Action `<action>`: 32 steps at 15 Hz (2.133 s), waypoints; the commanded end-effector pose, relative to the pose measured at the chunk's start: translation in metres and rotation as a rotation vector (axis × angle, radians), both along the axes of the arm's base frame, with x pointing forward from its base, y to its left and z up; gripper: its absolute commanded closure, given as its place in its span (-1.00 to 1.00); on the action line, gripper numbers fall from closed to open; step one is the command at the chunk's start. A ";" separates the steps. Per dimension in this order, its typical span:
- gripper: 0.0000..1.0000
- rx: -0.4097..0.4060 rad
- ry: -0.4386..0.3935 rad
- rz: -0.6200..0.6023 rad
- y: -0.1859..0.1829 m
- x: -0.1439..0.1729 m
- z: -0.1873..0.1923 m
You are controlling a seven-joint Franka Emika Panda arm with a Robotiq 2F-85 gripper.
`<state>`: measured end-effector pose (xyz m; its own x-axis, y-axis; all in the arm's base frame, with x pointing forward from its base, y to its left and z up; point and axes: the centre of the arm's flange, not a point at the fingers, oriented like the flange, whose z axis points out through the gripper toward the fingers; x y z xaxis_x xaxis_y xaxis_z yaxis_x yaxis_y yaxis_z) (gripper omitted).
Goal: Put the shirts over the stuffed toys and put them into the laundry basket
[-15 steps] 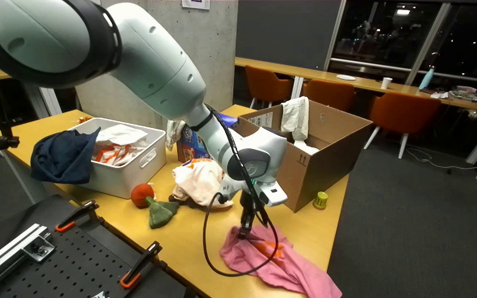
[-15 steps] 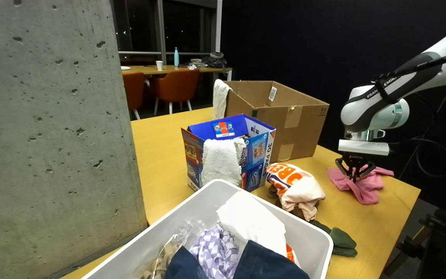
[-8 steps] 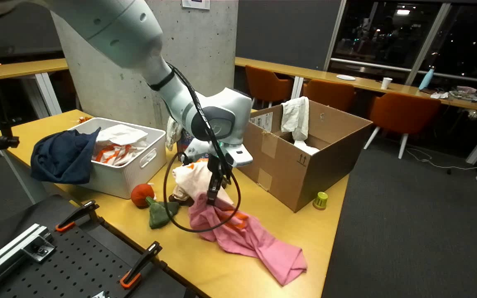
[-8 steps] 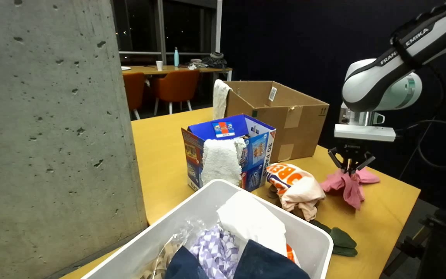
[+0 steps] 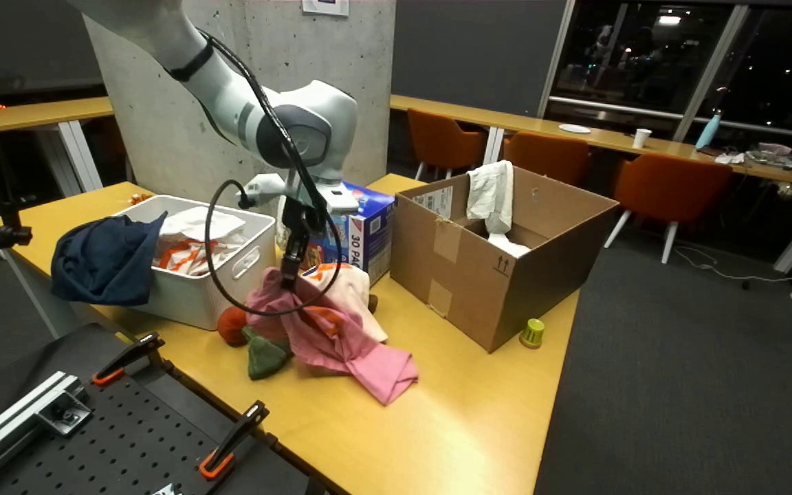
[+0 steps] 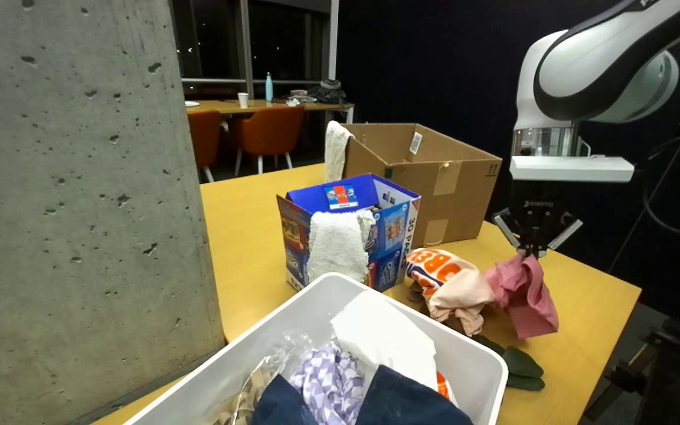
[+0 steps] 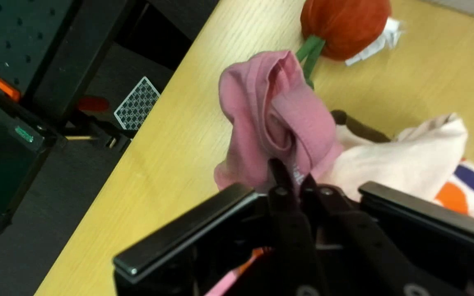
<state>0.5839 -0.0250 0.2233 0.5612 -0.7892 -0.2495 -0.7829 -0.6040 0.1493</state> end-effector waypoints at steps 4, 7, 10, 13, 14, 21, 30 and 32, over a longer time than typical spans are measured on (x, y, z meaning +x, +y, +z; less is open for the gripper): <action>0.97 0.056 0.125 0.203 0.072 0.014 0.029; 0.97 0.079 0.174 0.287 0.095 0.022 0.028; 0.97 0.113 0.212 0.361 0.110 0.027 0.020; 0.32 0.136 0.231 0.404 0.116 0.030 0.011; 0.21 0.144 0.233 0.413 0.116 0.032 0.008; -0.80 0.141 0.205 0.382 0.093 0.029 0.009; -1.00 0.003 0.051 0.333 0.008 0.063 0.005; -1.00 -0.048 0.026 0.377 0.003 0.071 -0.011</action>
<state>0.6389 -0.0175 0.2304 0.7618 -0.5740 -0.3002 -0.5434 -0.8186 0.1863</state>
